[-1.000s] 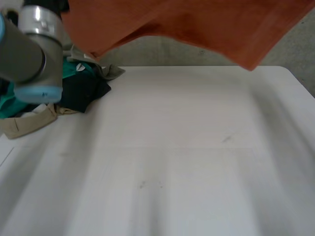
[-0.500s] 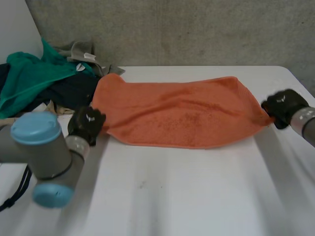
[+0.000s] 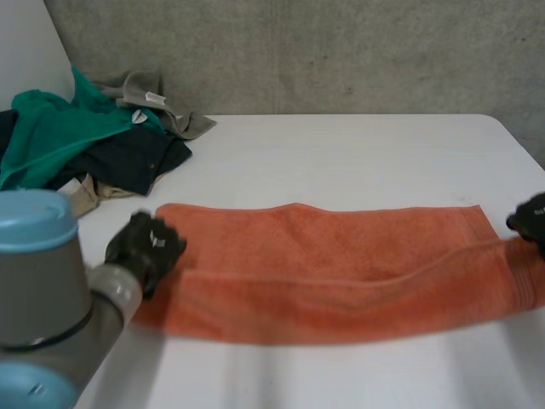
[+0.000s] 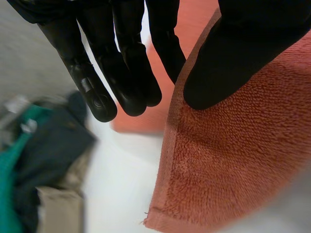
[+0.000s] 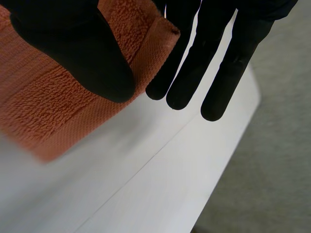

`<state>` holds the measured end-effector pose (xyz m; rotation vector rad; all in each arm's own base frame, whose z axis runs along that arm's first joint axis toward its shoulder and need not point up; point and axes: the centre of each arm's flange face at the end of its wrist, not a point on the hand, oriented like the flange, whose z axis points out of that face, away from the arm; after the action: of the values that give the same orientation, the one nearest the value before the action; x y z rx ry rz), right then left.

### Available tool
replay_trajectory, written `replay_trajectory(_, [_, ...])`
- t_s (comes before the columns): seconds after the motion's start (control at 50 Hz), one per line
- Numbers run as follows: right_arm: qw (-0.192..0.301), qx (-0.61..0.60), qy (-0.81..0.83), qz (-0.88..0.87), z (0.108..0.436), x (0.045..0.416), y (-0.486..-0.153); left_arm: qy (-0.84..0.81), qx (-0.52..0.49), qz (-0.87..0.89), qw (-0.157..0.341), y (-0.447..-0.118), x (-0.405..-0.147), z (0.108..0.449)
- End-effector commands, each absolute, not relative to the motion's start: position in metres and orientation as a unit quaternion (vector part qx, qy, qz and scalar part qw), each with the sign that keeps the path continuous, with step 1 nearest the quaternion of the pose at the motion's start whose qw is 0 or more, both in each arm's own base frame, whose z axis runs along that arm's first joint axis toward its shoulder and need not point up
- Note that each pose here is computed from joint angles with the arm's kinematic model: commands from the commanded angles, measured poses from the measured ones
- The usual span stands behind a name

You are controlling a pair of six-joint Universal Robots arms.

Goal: Fold the laundry.

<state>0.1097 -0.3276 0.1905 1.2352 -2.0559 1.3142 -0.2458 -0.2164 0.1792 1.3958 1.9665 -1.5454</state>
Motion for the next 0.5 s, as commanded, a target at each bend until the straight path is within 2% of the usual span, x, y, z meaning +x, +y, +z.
replay_trajectory(0.02, [0.208,0.417,-0.705,0.535,0.175,0.129,-0.369,0.638,0.446,-0.609,0.150,-0.270,-0.273,0.177])
replay_trajectory(0.14, [0.243,0.394,-0.713,0.527,0.158,0.123,-0.391,0.623,0.438,-0.629,0.154,-0.311,-0.293,0.149])
replay_trajectory(0.26, [0.268,0.387,-0.696,0.543,0.147,0.128,-0.406,0.603,0.434,-0.648,0.167,-0.338,-0.307,0.138])
replay_trajectory(0.5, [0.289,0.360,-0.659,0.594,0.149,0.136,-0.424,0.568,0.427,-0.679,0.183,-0.356,-0.318,0.136])
